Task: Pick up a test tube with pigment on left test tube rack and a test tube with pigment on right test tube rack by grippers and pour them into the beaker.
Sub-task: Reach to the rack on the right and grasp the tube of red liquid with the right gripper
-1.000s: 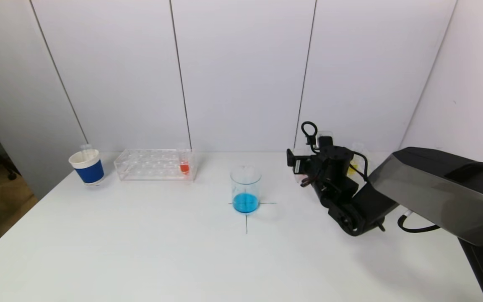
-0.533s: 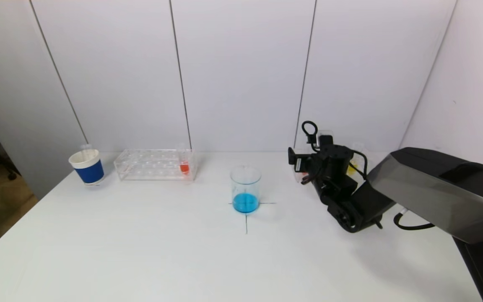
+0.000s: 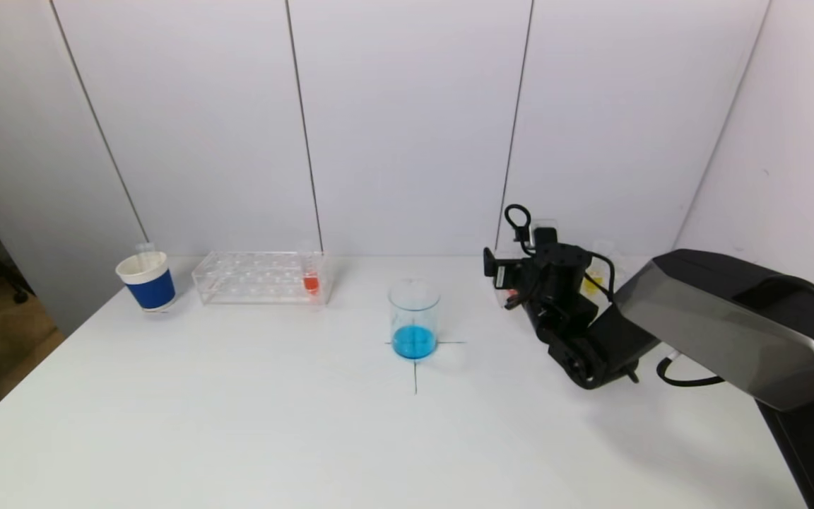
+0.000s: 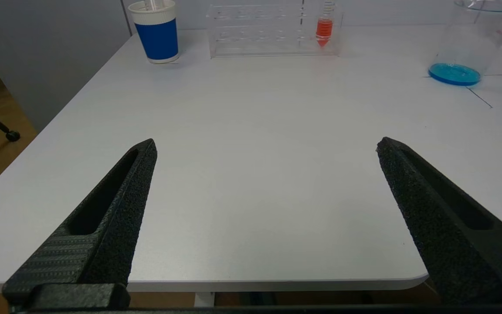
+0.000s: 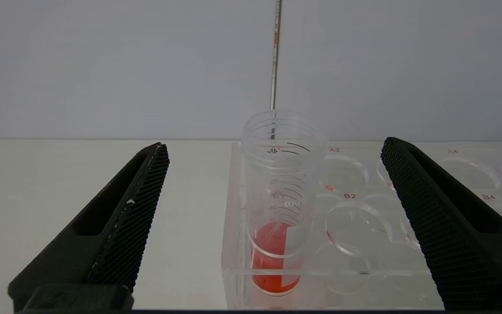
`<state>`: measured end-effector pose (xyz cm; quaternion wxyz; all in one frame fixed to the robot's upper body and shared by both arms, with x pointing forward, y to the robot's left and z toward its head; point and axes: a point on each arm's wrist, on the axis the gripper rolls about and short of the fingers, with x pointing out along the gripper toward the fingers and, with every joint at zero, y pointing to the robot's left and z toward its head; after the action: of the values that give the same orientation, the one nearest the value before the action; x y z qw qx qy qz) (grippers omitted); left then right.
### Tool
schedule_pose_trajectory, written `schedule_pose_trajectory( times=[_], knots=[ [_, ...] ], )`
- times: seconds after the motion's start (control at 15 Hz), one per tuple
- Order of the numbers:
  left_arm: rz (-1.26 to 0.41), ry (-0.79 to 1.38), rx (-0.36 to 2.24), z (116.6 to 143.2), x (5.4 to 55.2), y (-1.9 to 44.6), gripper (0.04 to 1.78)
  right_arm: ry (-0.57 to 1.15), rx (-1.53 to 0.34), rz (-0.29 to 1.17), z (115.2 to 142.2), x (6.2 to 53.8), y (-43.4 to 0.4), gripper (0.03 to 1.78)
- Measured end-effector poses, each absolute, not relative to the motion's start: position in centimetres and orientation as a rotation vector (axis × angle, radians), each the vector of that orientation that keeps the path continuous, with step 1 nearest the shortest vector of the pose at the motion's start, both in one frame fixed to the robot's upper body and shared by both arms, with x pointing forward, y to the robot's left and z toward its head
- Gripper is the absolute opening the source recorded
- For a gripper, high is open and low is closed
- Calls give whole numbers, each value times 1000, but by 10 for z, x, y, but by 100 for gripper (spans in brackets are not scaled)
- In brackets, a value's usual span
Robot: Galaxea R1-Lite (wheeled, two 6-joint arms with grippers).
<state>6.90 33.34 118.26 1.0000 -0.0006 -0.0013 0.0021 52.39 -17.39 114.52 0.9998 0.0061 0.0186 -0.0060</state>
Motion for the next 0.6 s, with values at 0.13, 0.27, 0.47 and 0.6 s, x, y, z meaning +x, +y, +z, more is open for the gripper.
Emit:
schedule_pose_trajectory(
  times=[0.13, 0.27, 0.47, 0.6],
  knots=[
    [4, -3, -1, 1183, 69, 333, 176, 38, 12, -13, 1144, 524, -174, 177],
    [4, -3, -1, 1183, 69, 333, 176, 39, 12, -14, 1144, 525, -174, 177],
    [4, -3, -1, 1183, 69, 333, 176, 37, 9, -14, 1144, 525, -174, 177],
    [4, -3, -2, 1183, 69, 333, 176, 36, 7, -14, 1143, 526, -174, 177]
  ],
)
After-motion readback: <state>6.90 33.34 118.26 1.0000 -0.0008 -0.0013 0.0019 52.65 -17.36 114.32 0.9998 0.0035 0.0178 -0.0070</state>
